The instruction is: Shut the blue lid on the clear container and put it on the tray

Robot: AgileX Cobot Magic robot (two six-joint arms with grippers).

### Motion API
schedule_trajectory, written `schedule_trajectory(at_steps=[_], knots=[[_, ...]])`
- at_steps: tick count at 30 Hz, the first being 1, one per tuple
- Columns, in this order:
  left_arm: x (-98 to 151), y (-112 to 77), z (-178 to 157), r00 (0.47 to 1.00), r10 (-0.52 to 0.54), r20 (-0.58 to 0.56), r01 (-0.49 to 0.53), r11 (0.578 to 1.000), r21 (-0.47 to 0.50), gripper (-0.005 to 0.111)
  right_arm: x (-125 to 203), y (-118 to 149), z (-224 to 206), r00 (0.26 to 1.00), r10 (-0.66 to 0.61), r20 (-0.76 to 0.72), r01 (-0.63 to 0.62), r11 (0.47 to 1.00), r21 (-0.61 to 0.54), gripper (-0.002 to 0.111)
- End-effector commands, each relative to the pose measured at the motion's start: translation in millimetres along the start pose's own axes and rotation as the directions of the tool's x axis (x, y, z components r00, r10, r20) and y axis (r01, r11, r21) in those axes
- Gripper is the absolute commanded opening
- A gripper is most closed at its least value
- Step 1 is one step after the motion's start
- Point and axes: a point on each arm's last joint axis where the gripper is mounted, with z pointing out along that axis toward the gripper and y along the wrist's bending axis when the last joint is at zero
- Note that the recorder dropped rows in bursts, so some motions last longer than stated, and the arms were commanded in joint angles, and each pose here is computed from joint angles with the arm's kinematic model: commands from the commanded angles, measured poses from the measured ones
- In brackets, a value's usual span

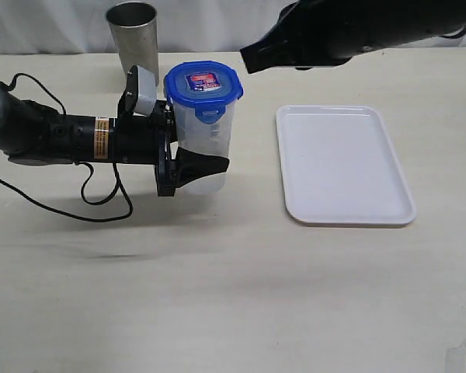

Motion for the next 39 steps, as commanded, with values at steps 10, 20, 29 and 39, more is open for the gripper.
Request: schedule_trajectory(at_steps=[10,20,29,39], knots=[[-11,0.4,-2,0.998,0.001,0.058,-0.001,1.000,-0.003,0.000,85,1,-113,0.817,-0.052,0.574,-0.003,0.996,0.095,0.004],[-11,0.4,-2,0.998,0.001,0.058,-0.001,1.000,-0.003,0.000,149,3,-145,0.727,-0.051,0.685,-0.020,0.995,0.096,0.004],[-11,-0.1,-2,0.998,0.003,0.055,-0.003,1.000,0.002,0.000,174,3,-148,0.680,-0.057,0.731,-0.027,0.994,0.102,0.004],[-11,-0.1,-2,0.998,0.003,0.055,-0.003,1.000,0.002,0.000,182,4,-145,0.688,-0.049,0.724,-0.030,0.995,0.096,0.004]])
